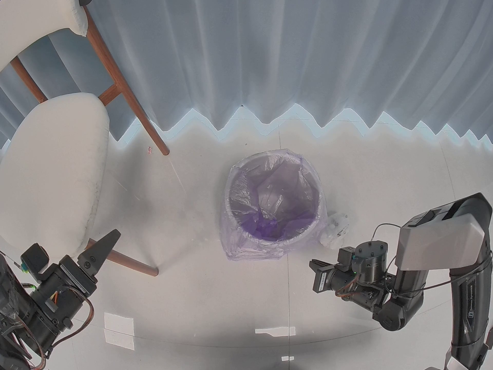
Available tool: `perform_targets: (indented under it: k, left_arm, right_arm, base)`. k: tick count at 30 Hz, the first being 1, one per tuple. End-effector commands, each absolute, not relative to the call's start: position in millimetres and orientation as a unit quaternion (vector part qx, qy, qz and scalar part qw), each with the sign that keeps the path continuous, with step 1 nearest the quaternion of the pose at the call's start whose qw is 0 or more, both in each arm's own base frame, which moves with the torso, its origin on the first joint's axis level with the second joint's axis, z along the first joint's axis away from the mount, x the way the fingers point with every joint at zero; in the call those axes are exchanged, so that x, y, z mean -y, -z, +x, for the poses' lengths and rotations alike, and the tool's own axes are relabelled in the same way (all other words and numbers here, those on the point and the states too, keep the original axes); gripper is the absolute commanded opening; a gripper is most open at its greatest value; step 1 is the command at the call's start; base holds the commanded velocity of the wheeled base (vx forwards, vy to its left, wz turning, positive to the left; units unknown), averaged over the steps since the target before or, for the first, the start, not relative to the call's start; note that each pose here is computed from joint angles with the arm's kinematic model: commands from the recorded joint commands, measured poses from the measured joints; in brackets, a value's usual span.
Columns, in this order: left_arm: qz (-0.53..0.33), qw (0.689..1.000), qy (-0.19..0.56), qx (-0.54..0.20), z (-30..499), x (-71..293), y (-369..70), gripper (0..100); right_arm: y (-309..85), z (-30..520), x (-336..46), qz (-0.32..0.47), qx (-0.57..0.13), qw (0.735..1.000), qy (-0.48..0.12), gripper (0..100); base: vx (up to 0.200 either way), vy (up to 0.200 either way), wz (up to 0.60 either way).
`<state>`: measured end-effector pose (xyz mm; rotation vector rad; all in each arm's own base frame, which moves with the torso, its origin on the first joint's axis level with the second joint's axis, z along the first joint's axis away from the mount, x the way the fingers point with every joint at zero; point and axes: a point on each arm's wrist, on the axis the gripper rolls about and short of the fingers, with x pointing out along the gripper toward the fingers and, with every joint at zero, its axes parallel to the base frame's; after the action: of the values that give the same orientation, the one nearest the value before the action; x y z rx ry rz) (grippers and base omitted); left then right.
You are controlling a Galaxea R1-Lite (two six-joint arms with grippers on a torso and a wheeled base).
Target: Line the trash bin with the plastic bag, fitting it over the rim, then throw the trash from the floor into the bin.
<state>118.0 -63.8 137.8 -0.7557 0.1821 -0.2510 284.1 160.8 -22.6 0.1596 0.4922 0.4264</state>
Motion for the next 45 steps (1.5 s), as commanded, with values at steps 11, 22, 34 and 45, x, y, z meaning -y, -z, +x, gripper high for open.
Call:
perform_targets:
  k: [11,22,34,45]
  left_arm:
    - [-0.368,0.919,0.111,-0.089,110.3,56.7,-136.0,100]
    - [-0.368,0.919,0.109,-0.089,110.7,56.4,-135.8,100]
    - [-0.369,0.920,0.104,-0.087,111.0,55.3,-135.8,100]
    - [-0.362,0.921,0.099,-0.102,110.6,55.3,-132.2,100]
  right_arm:
    - [57.6,329.5,-193.6,0.085,-0.211,0.945,-0.234,0]
    - [58.7,365.6,-202.4,0.094,-0.190,0.949,-0.231,0]
    - [30.3,358.6,-198.0,0.102,-0.177,0.944,-0.261,0]
    - [23.8,356.6,-199.1,0.105,-0.165,0.940,-0.279,0]
  base:
    - [0.000,0.000,0.00]
    - [0.000,0.000,0.00]
    - [0.000,0.000,0.00]
    - [0.000,0.000,0.00]
